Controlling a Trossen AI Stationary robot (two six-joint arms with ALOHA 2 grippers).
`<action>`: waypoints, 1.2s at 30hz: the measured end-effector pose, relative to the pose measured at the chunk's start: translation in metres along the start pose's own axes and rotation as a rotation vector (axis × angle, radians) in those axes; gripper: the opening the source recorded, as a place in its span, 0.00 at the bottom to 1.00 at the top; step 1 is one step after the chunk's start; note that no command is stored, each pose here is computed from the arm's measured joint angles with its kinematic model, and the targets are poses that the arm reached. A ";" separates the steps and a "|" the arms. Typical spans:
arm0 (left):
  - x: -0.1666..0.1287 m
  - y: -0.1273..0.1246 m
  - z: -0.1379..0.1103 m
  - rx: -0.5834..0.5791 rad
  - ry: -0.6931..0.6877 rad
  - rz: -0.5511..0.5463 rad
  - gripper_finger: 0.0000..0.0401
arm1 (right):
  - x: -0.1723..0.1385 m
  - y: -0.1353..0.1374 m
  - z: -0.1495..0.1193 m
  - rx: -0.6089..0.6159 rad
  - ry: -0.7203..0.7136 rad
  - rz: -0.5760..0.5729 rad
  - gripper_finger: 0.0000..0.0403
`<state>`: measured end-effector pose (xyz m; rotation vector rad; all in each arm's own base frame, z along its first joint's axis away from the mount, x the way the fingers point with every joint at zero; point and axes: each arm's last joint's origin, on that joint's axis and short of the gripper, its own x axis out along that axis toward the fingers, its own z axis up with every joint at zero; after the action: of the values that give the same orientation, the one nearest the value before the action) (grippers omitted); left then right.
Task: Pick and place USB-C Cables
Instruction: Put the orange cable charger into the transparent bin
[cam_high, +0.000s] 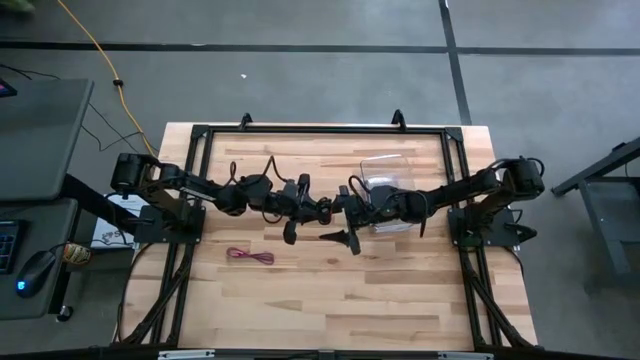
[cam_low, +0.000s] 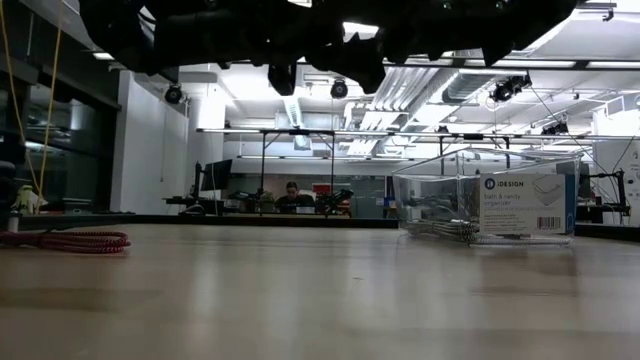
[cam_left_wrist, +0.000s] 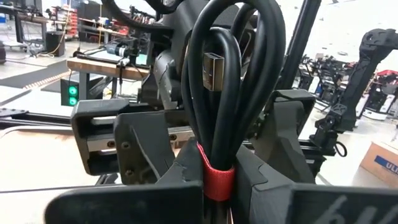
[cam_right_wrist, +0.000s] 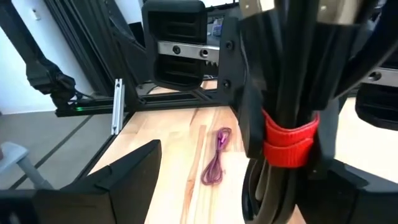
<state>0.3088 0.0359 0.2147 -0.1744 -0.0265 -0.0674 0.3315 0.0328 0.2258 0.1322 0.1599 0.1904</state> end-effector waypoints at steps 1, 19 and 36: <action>0.000 0.000 0.000 0.000 0.000 0.001 0.01 | 0.000 0.000 0.000 0.000 0.000 0.000 0.76; 0.000 -0.001 -0.001 -0.011 0.010 -0.003 0.08 | 0.000 -0.003 -0.002 0.005 0.015 -0.065 0.06; -0.001 -0.004 0.001 -0.017 0.013 -0.036 0.42 | -0.001 -0.002 -0.003 0.019 0.038 -0.049 0.06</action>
<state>0.3077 0.0321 0.2162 -0.1907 -0.0164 -0.1042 0.3305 0.0309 0.2222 0.1435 0.2031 0.1421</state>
